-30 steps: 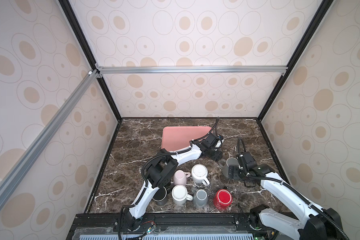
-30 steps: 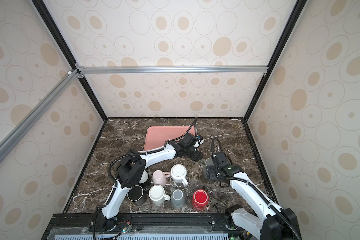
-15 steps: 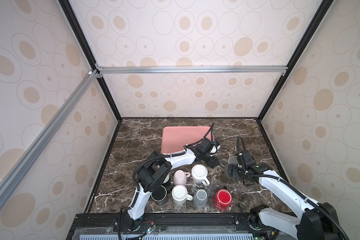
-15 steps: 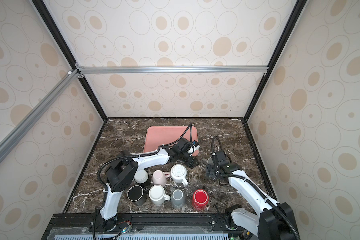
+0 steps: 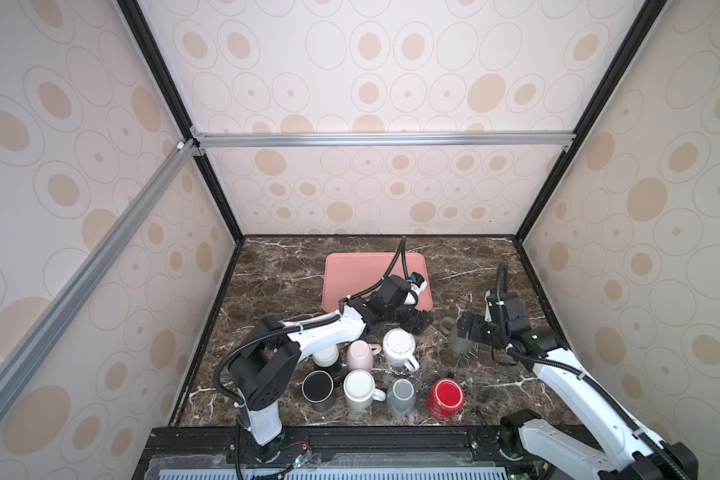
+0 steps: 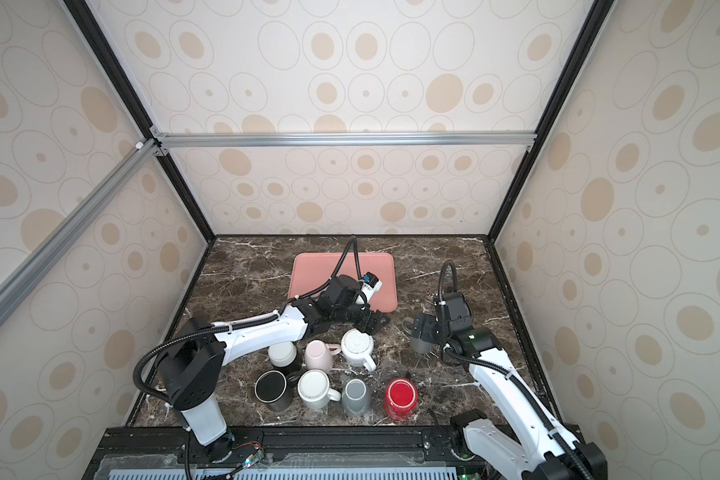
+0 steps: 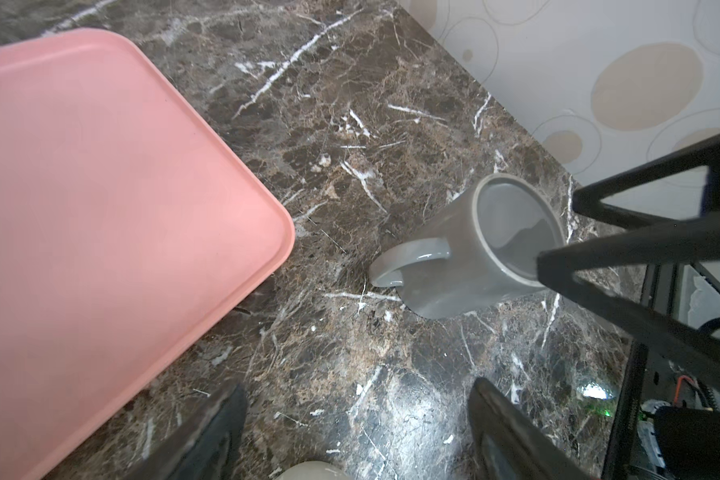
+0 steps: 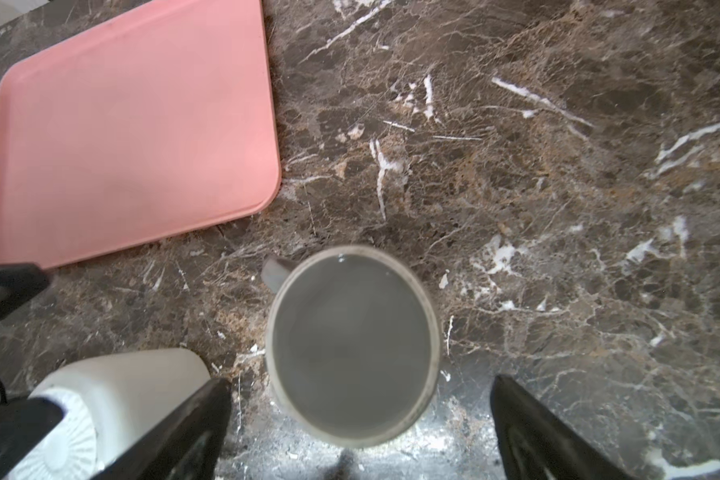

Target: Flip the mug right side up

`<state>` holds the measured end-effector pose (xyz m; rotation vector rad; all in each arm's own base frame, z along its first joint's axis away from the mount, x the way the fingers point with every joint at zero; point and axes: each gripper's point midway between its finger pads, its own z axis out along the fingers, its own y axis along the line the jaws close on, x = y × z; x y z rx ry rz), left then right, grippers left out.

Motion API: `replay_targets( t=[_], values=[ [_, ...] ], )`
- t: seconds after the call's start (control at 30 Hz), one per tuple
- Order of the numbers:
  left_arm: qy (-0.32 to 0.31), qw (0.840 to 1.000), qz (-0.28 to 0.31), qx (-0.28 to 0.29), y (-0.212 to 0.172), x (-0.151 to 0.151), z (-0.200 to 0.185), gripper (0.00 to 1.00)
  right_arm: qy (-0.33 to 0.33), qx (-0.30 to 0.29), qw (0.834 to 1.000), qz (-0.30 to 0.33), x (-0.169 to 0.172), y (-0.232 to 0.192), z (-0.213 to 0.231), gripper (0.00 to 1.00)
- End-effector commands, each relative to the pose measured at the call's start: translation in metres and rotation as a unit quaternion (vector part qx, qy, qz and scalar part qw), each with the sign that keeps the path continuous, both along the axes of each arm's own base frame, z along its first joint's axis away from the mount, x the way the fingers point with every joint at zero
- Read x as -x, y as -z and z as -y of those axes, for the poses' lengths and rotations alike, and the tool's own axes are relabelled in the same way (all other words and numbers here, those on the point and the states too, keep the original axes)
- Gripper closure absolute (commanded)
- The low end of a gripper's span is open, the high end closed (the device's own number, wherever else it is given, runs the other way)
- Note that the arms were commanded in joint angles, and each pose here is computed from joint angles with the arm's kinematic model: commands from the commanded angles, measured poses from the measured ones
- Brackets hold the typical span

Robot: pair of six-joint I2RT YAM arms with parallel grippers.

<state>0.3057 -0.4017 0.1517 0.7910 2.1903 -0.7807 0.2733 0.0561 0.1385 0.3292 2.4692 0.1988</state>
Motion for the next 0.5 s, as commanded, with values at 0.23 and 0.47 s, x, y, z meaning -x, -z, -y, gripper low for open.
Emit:
replay_targets(
  t=[0.23,0.47],
  values=[
    [-0.020,1.000,0.015,0.007,-0.012,0.003,-0.014,0.16,-0.025,-0.007,1.000,-0.010,-0.024,0.000,-0.011,0.00],
    [-0.020,1.000,0.019,0.007,-0.015,0.004,-0.017,0.16,-0.051,-0.010,0.997,-0.052,-0.018,0.019,-0.018,0.08]
  ],
)
